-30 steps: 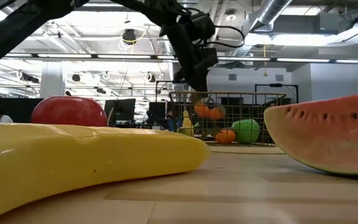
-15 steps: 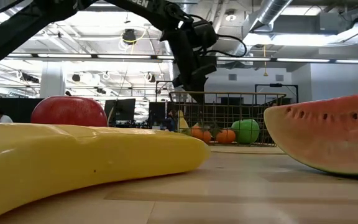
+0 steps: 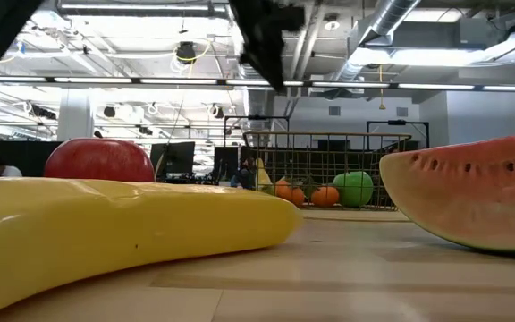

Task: Build produce basket
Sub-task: Put the red apple into the wire basket

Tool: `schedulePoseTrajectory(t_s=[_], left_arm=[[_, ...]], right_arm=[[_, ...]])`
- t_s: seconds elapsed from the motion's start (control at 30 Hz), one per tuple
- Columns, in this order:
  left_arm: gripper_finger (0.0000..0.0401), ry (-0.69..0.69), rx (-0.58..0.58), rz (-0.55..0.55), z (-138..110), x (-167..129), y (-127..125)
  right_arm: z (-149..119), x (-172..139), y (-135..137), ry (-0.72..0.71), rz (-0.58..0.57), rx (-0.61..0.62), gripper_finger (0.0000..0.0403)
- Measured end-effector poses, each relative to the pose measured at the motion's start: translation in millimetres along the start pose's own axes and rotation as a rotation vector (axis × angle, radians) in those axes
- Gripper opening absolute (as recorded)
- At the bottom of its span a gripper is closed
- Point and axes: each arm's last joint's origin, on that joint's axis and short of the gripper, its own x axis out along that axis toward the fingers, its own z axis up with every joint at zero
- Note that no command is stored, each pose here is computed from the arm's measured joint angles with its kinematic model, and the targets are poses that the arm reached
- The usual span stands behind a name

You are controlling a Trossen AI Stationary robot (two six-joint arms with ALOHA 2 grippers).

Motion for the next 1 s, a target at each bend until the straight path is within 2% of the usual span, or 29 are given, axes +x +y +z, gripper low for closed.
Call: schedulePoseTrajectory(t_s=[0.17,0.37,0.43,0.57,0.83,1.0], left_arm=[[0.0000,0.092,-0.009,0.084,-21,-41,-21],[0.0000,0.199,-0.088,0.190,-48,-79,-36],[0.0000,0.184,-0.113,0.226,-53,-89,-43],[0.0000,0.137,-0.141,0.213,-65,-106,-55],[0.0000,0.169,-0.356,0.249,-111,-114,-54],[0.0002,0.317,-0.448,0.214,-153,-100,-54]], right_arm=[[0,0,0,0.002,0.000,-0.012,0.0085],[-1,0,2,0.007,0.010,-0.030,0.0085],[-1,0,3,0.010,0.017,-0.037,0.0085],[-3,0,6,0.020,0.034,-0.054,0.0085],[-5,0,10,0.029,0.057,-0.074,0.0085],[-5,0,10,0.029,0.057,-0.074,0.0085]])
